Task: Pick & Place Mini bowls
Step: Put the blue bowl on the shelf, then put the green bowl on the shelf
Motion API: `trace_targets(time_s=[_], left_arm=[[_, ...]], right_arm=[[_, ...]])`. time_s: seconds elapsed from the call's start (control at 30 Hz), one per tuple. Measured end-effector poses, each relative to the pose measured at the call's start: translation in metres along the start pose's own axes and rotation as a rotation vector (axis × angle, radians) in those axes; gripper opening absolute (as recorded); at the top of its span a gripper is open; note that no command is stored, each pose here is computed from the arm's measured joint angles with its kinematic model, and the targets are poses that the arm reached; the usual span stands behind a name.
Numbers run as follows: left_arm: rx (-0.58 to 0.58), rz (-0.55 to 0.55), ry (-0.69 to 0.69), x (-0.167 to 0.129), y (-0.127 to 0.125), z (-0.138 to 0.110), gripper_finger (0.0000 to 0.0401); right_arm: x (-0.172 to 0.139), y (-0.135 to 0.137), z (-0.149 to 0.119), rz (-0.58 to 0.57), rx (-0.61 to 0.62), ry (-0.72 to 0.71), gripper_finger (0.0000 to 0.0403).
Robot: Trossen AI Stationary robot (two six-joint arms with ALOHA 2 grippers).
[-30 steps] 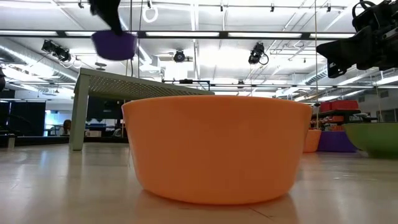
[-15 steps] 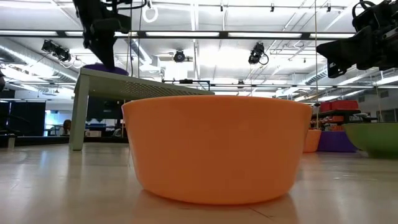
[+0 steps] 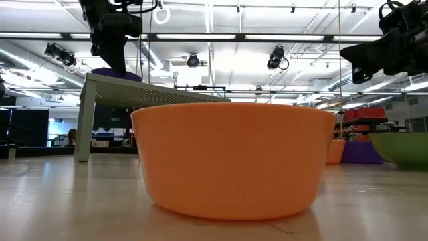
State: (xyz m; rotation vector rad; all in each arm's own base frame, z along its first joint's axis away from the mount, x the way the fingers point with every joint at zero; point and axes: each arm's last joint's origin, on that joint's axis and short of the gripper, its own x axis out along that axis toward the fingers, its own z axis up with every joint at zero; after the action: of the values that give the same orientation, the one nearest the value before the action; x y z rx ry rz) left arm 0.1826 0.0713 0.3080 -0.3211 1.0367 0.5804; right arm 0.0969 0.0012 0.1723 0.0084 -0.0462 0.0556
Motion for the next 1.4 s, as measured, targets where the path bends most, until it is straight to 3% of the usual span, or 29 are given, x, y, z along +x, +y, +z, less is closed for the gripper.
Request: trace_targets(time_s=[0.17,0.37,0.47,0.6,0.8,1.03,1.23,1.4], left_arm=[[-0.011,-0.016,0.001,-0.014,0.001,0.004,0.0138],[-0.016,-0.208,-0.116,-0.066,-0.005,0.024,0.0185],[0.109,-0.321,-0.231,-0.087,-0.022,0.031,0.0186],[0.342,-0.473,-0.383,-0.089,-0.063,0.030,0.0176],[0.684,-0.607,-0.485,-0.057,-0.136,0.009,0.0170],[0.830,-0.536,-0.352,0.015,-0.206,-0.016,0.0170],[0.904,-0.471,-0.206,0.070,-0.233,-0.030,0.0170],[1.046,-0.453,-0.163,0.094,-0.242,-0.039,0.0170]], right_arm=[[0.000,0.000,0.000,0.000,0.000,0.000,0.0023],[0.000,0.000,0.000,0.000,0.000,0.000,0.0023],[0.000,0.000,0.000,0.000,0.000,0.000,0.0023],[0.000,0.000,0.000,0.000,0.000,0.000,0.0023],[0.000,0.000,0.000,0.000,0.000,-0.001,0.0023],[0.000,0.000,0.000,0.000,0.000,-0.001,0.0023],[0.000,0.000,0.000,0.000,0.000,-0.001,0.0023],[0.000,0.000,0.000,0.000,0.000,-0.001,0.0023]])
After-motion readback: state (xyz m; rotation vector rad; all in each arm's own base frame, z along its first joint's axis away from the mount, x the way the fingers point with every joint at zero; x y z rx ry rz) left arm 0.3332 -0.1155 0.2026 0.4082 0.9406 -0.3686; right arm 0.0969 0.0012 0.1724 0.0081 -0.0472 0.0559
